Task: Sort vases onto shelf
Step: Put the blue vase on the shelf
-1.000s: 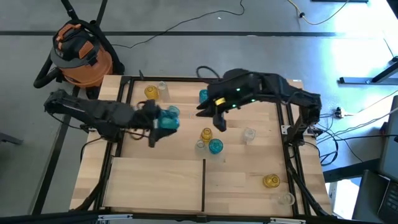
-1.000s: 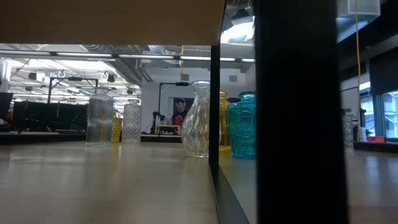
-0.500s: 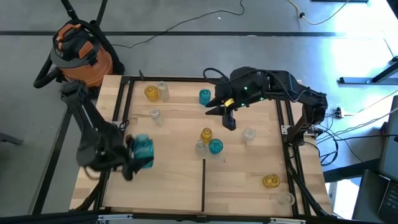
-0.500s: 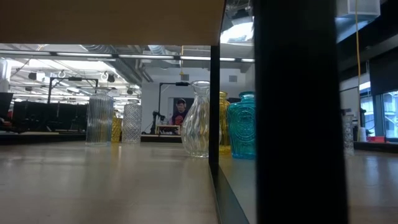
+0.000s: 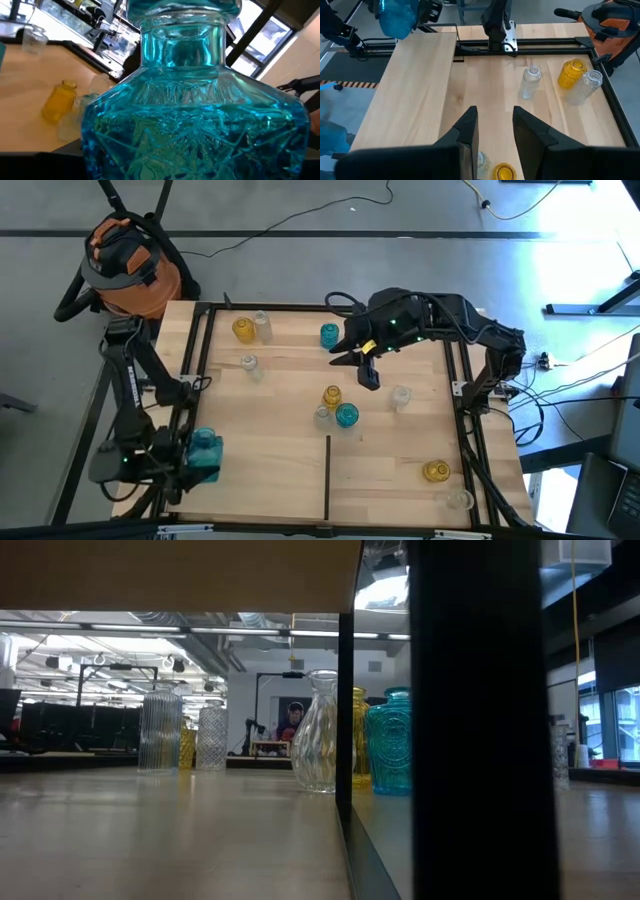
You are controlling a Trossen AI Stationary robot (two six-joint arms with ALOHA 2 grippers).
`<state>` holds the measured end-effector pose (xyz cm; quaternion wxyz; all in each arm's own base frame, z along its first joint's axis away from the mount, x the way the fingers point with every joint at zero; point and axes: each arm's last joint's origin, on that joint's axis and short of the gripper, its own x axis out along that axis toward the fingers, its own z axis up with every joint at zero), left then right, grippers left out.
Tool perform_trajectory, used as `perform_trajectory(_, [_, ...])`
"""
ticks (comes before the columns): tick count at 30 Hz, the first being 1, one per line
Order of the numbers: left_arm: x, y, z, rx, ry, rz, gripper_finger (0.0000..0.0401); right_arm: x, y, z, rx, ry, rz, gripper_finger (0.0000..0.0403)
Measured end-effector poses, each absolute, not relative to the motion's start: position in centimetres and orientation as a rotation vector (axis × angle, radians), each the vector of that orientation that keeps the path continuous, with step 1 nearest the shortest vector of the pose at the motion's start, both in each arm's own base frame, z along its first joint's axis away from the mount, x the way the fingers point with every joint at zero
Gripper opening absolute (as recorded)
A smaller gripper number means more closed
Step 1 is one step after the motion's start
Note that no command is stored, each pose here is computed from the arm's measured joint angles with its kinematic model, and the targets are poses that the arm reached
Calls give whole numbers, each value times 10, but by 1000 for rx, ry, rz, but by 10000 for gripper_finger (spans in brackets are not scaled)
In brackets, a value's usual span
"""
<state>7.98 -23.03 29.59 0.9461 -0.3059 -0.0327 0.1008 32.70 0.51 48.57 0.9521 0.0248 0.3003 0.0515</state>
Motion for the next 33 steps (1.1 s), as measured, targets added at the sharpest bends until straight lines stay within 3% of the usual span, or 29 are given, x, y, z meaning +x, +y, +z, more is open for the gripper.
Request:
perform_trajectory(9, [75,-234,287,-345,-31,179,301,331,5,483,48,617,95,85])
perform_trajectory(12, [93,-220,285,-347,-38,228,301,335,5,481,47,617,93,85])
perform_trajectory(17, [134,-191,274,-307,14,101,301,332,2,486,37,582,-2,85])
perform_trajectory(23, [183,-155,268,-236,41,-60,301,301,1,508,64,516,-29,85])
perform_trajectory(33, [232,-122,269,-174,-107,-188,301,246,-1,526,121,529,-120,85])
